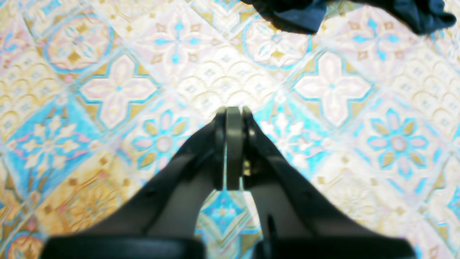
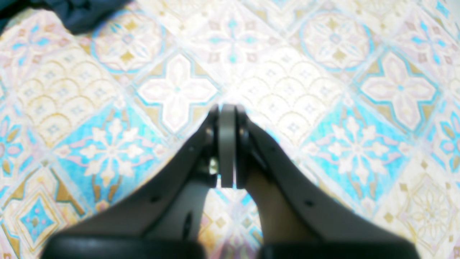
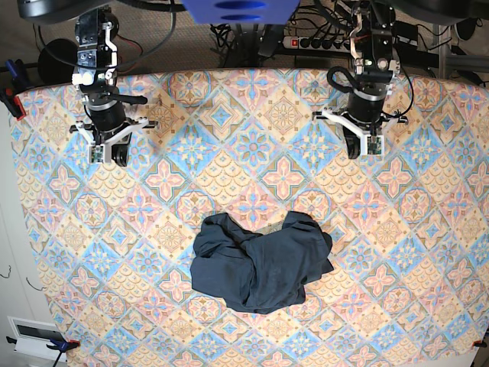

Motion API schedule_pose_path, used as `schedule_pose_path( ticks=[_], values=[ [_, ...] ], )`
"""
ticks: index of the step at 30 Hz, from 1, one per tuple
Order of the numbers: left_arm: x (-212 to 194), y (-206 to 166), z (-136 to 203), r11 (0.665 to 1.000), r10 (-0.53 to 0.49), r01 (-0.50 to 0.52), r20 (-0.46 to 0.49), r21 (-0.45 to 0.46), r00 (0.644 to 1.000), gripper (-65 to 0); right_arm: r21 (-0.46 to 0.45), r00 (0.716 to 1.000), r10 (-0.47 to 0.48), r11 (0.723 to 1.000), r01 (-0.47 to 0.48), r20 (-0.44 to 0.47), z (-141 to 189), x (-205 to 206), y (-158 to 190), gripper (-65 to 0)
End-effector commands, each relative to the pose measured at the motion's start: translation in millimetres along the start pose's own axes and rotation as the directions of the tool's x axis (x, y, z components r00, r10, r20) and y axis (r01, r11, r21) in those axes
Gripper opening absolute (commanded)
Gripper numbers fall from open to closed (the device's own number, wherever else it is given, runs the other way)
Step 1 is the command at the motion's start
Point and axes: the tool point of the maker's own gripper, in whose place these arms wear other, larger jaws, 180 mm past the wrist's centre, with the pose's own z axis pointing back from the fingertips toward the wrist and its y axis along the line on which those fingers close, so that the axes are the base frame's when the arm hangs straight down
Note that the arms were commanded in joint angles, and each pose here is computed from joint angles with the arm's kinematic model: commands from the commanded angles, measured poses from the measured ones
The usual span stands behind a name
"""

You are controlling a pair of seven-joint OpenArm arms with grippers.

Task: Layout the t-shirt on the table in an organized manner, then fold the t-shirt properly
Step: 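Lower both grippers from rest toward the crumpled navy t-shirt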

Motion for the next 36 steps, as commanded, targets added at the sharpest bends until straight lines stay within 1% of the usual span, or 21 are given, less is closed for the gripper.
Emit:
schedule_pose_path(
  ticks=[1, 10, 14, 16, 18, 21, 23, 26, 28, 30, 31, 34, 36],
  values=[
    [11.5, -0.8, 0.9, 1.000, 0.008, -0.008, 0.037, 0.002, 0.999, -65.0, -0.002, 0.999, 0.015, 1.000, -0.015, 0.049, 0.6, 15.5, -2.3, -65.0],
    [23.0, -19.5, -5.3, 0.994, 0.108, -0.108, 0.063, -0.008, 0.992, -65.0, -0.002, 0.993, 0.017, 1.000, -0.017, 0.115, -8.3, 42.7, -2.6, -65.0],
    [24.4, -11.3, -6.0, 0.992, 0.122, -0.125, 0.071, 0.032, 0.990, -65.0, 0.010, 0.992, 0.017, 1.000, -0.018, 0.122, -10.0, 46.0, 2.0, -65.0],
    [26.8, -11.3, -6.7, 0.992, 0.122, -0.125, 0.078, 0.032, 0.989, -60.1, 0.041, 0.991, 0.020, 0.999, -0.026, 0.135, -13.4, 51.7, 14.3, -65.0],
    [30.8, -10.8, -8.2, 0.992, 0.121, -0.124, 0.087, 0.029, 0.989, -53.1, 0.069, 0.991, 0.021, 0.997, -0.031, 0.130, -14.2, 49.4, 25.4, -65.0],
    [43.8, -10.4, -14.5, 0.992, 0.118, -0.122, 0.117, 0.026, 0.986, -47.3, 0.080, 0.992, 0.015, 0.997, -0.025, 0.127, -15.6, 48.4, 30.5, -65.0],
    [53.4, -8.4, -17.2, 0.993, 0.109, -0.113, 0.139, 0.026, 0.984, -46.3, 0.088, 0.991, -0.028, 0.996, 0.017, 0.127, -16.3, 47.0, 38.9, -65.0],
    [70.6, 0.0, -22.2, 0.997, 0.061, -0.067, 0.176, 0.029, 0.982, -46.4, 0.111, 0.984, -0.137, 0.986, 0.124, 0.116, -18.2, 41.2, 61.5, -65.0],
    [73.8, 1.3, -27.5, 0.997, 0.059, -0.065, 0.180, 0.030, 0.982, -46.4, 0.113, 0.982, -0.162, 0.982, 0.150, 0.101, -20.4, 35.5, 66.9, -65.0],
    [73.4, 2.7, -33.1, 0.997, 0.062, -0.069, 0.174, 0.033, 0.983, -46.4, 0.092, 0.986, -0.137, 0.987, 0.129, 0.090, -22.6, 29.8, 65.6, -65.0],
    [71.9, 3.0, -37.2, 0.997, 0.062, -0.069, 0.167, 0.032, 0.984, -46.4, 0.077, 0.990, -0.110, 0.992, 0.104, 0.089, -23.9, 28.7, 66.5, -65.0],
    [67.3, 3.6, -47.8, 0.997, 0.069, -0.074, 0.146, 0.033, 0.987, -46.4, 0.051, 0.989, -0.055, 0.997, 0.049, 0.137, -30.6, 48.1, 73.0, -64.9],
    [64.0, 3.8, -52.1, 0.997, 0.071, -0.076, 0.134, 0.033, 0.988, -46.4, 0.052, 0.984, -0.014, 0.999, 0.005, 0.179, -35.1, 66.4, 79.7, -63.4]
  ],
)
